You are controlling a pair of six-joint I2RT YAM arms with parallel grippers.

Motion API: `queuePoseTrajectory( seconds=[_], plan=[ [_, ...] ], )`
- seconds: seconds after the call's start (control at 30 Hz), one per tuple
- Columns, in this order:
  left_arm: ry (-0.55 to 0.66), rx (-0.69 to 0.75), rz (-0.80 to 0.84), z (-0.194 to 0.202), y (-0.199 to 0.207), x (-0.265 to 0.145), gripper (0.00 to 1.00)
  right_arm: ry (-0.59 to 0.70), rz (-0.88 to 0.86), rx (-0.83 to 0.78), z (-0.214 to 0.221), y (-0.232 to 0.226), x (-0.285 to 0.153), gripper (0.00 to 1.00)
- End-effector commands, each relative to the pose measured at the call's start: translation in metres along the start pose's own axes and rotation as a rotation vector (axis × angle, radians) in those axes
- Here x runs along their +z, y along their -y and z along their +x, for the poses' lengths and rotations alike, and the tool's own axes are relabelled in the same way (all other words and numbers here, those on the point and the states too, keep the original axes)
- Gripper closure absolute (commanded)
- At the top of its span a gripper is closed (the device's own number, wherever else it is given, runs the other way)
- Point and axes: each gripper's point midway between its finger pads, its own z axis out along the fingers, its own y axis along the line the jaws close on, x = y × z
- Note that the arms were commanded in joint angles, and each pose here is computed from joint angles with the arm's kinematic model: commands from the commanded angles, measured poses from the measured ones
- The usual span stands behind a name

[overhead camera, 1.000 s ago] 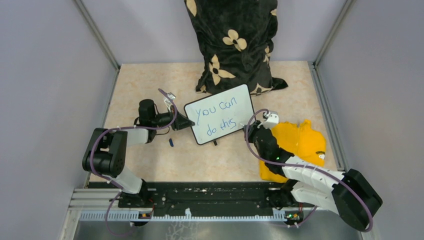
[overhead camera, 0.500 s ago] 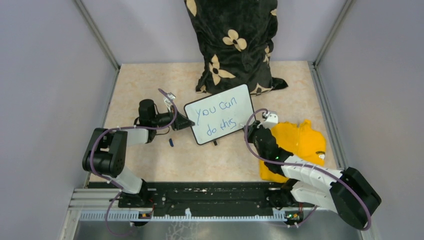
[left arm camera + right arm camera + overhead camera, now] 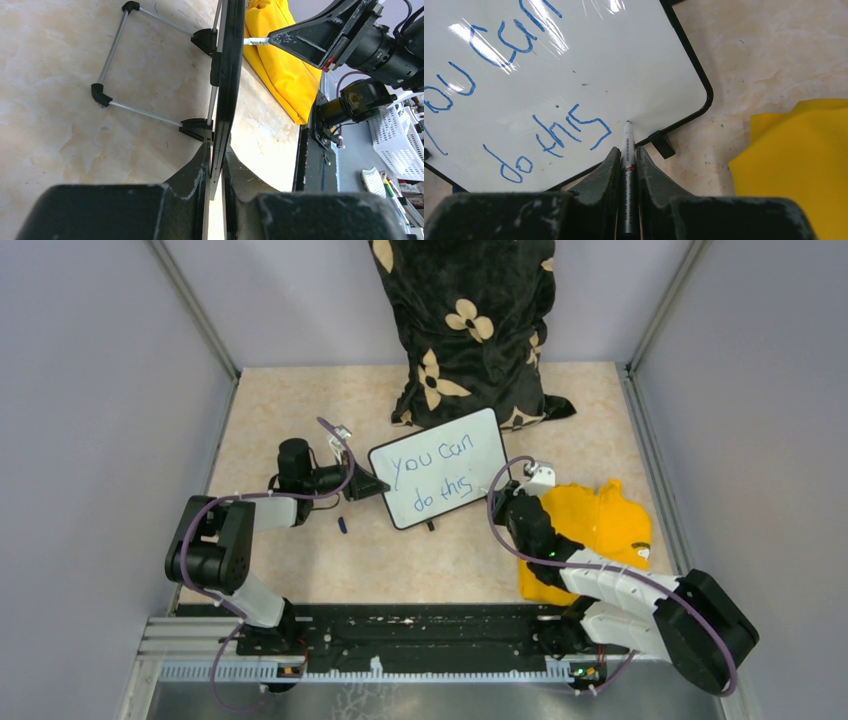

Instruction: Write a sentence on the whiteboard

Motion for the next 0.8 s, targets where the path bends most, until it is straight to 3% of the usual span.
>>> queuePoseTrajectory(
  seconds=[0.0, 0.77],
  plan=[
    [-0.041, -0.068, -0.069, 0.020, -0.018, 0.002, 0.83, 0.069, -0.046, 0.053, -0.029, -0.020, 0.006, 1.00],
    [-0.038, -0.066, -0.067, 0.019, -0.017, 0.002, 0.83, 0.024, -0.035, 0.033, -0.016, -0.017, 0.011, 1.00]
  ],
)
